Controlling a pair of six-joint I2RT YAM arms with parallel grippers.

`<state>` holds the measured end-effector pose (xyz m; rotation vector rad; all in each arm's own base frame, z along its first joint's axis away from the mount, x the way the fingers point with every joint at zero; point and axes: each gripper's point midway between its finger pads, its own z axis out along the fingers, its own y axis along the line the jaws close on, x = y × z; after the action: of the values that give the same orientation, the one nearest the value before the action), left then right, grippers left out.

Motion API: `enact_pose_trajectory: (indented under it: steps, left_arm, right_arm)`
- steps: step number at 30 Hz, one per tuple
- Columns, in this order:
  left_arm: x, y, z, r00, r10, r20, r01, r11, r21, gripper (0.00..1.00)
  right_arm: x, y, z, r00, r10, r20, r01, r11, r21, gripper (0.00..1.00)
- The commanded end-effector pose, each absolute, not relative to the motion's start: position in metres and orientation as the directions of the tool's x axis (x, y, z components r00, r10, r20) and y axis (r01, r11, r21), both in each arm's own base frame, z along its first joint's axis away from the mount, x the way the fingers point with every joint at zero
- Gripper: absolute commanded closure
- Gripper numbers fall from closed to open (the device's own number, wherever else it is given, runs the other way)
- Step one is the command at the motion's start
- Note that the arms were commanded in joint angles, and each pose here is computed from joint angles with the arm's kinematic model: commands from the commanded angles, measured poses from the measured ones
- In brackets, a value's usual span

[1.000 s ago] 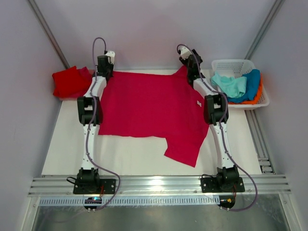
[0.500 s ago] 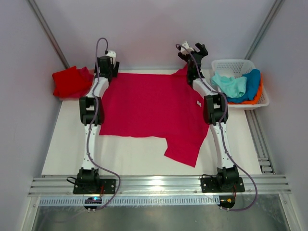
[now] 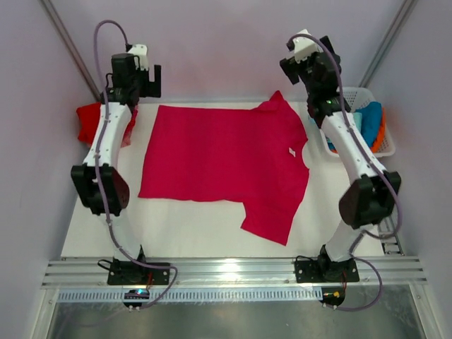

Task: Fold and stack the t-shirts
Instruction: Flatten the tshirt out

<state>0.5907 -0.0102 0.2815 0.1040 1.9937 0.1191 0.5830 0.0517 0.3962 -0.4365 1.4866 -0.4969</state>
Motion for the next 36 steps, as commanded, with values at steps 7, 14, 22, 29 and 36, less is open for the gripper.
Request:
enact_pose_trajectory:
  steps: [7,14,22,29,36]
  left_arm:
    - [0.434,-0.032,0.163,-0.7,0.143,-0.7,0.237,0.971,-0.039,0.01]
    - [0.412,-0.043,0.146,-0.698,0.159,-0.698,0.299,0.951,-0.082,0.01]
    - [0.405,-0.044,0.116,-0.72,0.149,-0.678,0.295,0.95,-0.104,0.01]
    - [0.41,-0.055,0.092,-0.758,0.149,-0.634,0.326,0.93,-0.171,0.01]
    - [0.401,-0.063,0.069,-0.805,0.177,-0.566,0.36,0.904,-0.229,0.01]
  right_arm:
    - [0.418,0.093,0.19,-0.256,-0.585,-0.769,-0.559,0.739,-0.376,0.04]
    - [0.396,0.102,0.149,-0.316,-0.584,-0.748,-0.641,0.712,-0.286,0.08]
    - [0.395,0.098,0.112,-0.373,-0.597,-0.71,-0.645,0.717,-0.263,0.13]
    - [0.393,0.099,0.073,-0.43,-0.614,-0.662,-0.679,0.703,-0.211,0.14]
    - [0.392,0.1,0.05,-0.464,-0.638,-0.615,-0.709,0.683,-0.174,0.18]
